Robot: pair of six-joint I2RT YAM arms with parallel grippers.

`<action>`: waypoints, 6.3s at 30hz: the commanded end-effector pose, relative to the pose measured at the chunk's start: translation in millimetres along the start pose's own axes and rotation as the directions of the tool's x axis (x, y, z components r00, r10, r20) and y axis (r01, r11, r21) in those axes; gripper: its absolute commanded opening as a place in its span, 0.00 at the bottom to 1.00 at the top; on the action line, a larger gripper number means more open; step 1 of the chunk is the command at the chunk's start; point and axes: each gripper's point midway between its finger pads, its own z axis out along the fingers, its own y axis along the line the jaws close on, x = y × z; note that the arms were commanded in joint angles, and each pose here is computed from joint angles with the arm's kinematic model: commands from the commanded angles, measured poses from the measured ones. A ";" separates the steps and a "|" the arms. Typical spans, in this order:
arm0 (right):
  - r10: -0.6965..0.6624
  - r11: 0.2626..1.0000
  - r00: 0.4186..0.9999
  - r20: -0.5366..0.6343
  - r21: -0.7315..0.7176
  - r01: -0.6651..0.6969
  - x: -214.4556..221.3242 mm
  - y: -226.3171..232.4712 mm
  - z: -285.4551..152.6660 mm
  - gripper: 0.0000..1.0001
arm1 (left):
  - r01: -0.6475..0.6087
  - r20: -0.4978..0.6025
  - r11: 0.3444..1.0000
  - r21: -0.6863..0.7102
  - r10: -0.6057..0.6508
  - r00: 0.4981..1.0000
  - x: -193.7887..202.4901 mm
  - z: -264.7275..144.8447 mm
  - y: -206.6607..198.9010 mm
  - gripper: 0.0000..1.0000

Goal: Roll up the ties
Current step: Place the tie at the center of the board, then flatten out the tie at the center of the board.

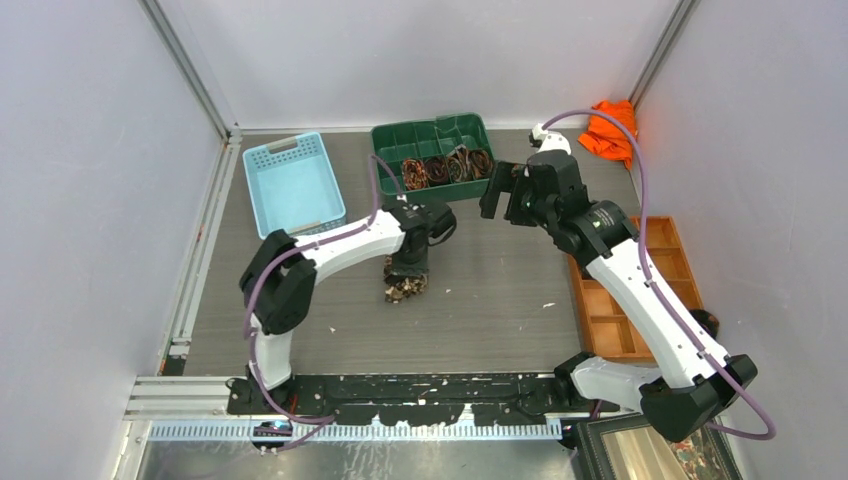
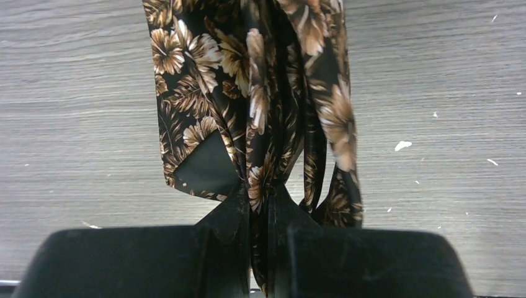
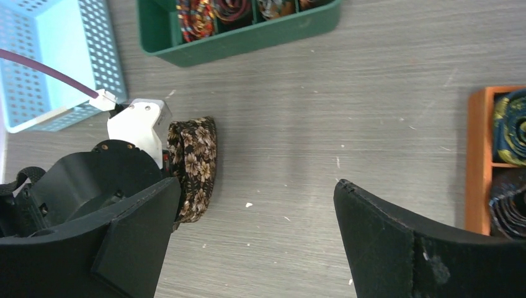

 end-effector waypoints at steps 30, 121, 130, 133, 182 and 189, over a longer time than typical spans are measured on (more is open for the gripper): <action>-0.392 0.920 0.857 -0.336 -0.149 0.363 141.4 63.4 38.2 0.97 | 0.221 0.436 0.970 0.104 -0.244 0.866 13.2 -137.0 103.1 0.14; -0.108 0.930 0.918 -0.383 0.288 0.229 99.7 -52.0 147.6 0.53 | 0.000 0.085 0.946 0.324 -0.030 0.996 33.8 33.3 -98.6 0.02; -0.165 0.956 0.886 -0.433 0.150 0.252 110.5 -26.7 170.3 0.57 | 0.088 0.076 0.994 0.060 -0.092 0.993 67.0 38.9 -10.7 0.00; -0.182 0.951 0.866 -0.465 0.140 0.275 121.8 -27.5 175.5 0.58 | 0.124 0.097 0.992 -0.004 -0.123 0.988 74.8 30.3 18.7 0.00; 0.059 0.940 0.984 -0.168 0.340 0.001 116.5 -46.3 175.9 0.01 | 0.301 0.314 0.947 -0.108 -0.255 0.914 44.5 19.6 75.0 0.00; 0.194 0.945 0.981 -0.014 0.273 -0.182 90.0 -48.1 186.8 0.01 | 0.363 0.409 0.925 -0.113 -0.290 0.865 2.0 15.8 79.8 0.00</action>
